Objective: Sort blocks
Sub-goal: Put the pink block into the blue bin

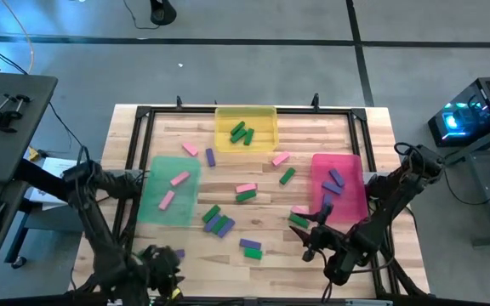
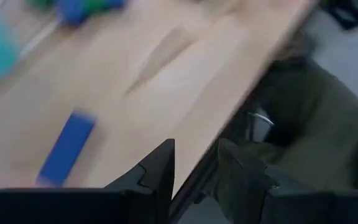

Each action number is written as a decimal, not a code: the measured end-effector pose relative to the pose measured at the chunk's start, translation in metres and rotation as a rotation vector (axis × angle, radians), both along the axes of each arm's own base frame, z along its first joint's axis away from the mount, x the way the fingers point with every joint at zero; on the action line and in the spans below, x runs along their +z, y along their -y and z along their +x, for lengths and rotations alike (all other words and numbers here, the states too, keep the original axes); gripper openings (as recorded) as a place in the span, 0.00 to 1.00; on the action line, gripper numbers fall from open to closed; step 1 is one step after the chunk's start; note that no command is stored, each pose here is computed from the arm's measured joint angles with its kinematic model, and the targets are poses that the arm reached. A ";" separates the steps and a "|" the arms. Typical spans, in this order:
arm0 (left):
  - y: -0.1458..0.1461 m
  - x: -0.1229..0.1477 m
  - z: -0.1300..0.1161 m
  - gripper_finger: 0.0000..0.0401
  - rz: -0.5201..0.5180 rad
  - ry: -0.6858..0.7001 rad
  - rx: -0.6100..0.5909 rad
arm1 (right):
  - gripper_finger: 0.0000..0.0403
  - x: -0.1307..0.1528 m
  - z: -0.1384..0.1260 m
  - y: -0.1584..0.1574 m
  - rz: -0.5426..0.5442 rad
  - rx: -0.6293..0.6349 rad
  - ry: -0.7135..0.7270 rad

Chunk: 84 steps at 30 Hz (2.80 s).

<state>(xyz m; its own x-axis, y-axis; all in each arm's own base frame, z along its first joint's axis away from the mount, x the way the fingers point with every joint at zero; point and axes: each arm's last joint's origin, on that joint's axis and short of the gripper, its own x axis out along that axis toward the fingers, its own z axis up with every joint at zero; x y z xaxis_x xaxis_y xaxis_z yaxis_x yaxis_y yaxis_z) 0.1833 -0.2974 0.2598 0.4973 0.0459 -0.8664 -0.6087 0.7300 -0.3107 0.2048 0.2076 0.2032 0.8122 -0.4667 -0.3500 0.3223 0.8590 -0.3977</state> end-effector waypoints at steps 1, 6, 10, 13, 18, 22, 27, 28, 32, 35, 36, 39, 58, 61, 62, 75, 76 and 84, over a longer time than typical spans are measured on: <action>0.002 -0.006 -0.004 0.28 -0.018 -0.040 0.072 | 0.47 0.000 0.000 0.000 -0.005 0.003 -0.003; 0.009 -0.032 -0.020 0.34 -0.045 -0.262 0.310 | 0.47 0.000 0.000 0.000 -0.019 0.008 -0.010; 0.011 -0.039 -0.026 0.44 -0.051 -0.381 0.376 | 0.47 0.000 0.000 0.000 -0.029 0.012 -0.014; 0.006 -0.039 -0.024 0.51 -0.024 -0.416 0.405 | 0.47 0.000 0.000 0.000 -0.031 0.012 -0.015; -0.010 -0.040 -0.021 0.55 0.043 -0.528 0.482 | 0.47 0.000 0.000 0.000 -0.031 0.011 -0.014; -0.023 -0.050 -0.021 0.53 0.032 -0.527 0.492 | 0.47 0.000 0.000 0.000 -0.031 0.012 -0.014; -0.035 -0.069 -0.023 0.49 -0.054 -0.524 0.426 | 0.47 0.000 0.000 0.000 -0.032 0.012 -0.014; -0.038 -0.072 -0.024 0.48 -0.064 -0.543 0.418 | 0.47 0.000 0.000 0.000 -0.032 0.012 -0.014; -0.047 -0.090 -0.025 0.45 -0.087 -0.616 0.347 | 0.47 0.000 0.000 0.000 -0.030 0.011 -0.013; -0.050 -0.102 -0.023 0.43 -0.114 -0.617 0.293 | 0.47 0.000 0.001 0.000 -0.026 0.011 -0.010; -0.051 -0.105 -0.022 0.42 -0.126 -0.610 0.285 | 0.47 0.000 0.001 0.000 -0.024 0.011 -0.009; -0.053 -0.107 -0.019 0.41 -0.137 -0.596 0.251 | 0.47 0.000 0.001 0.000 -0.022 0.010 -0.007; -0.040 -0.086 -0.006 0.44 -0.177 -0.423 0.302 | 0.47 0.001 0.007 0.004 -0.008 -0.014 -0.002; -0.035 -0.089 -0.009 0.51 -0.236 -0.387 0.386 | 0.47 0.001 0.007 0.004 -0.009 -0.014 -0.002; -0.035 -0.090 -0.011 0.53 -0.232 -0.365 0.418 | 0.47 0.001 0.007 0.004 -0.011 -0.013 -0.003; -0.048 -0.119 -0.011 0.68 -0.188 -0.444 0.544 | 0.47 0.001 0.007 0.004 -0.011 -0.012 -0.005; -0.048 -0.119 -0.011 0.68 -0.188 -0.451 0.540 | 0.47 0.001 0.007 0.004 -0.011 -0.012 -0.006; -0.042 -0.119 -0.022 0.58 -0.171 -0.503 0.467 | 0.47 0.001 0.007 0.004 -0.010 -0.012 -0.005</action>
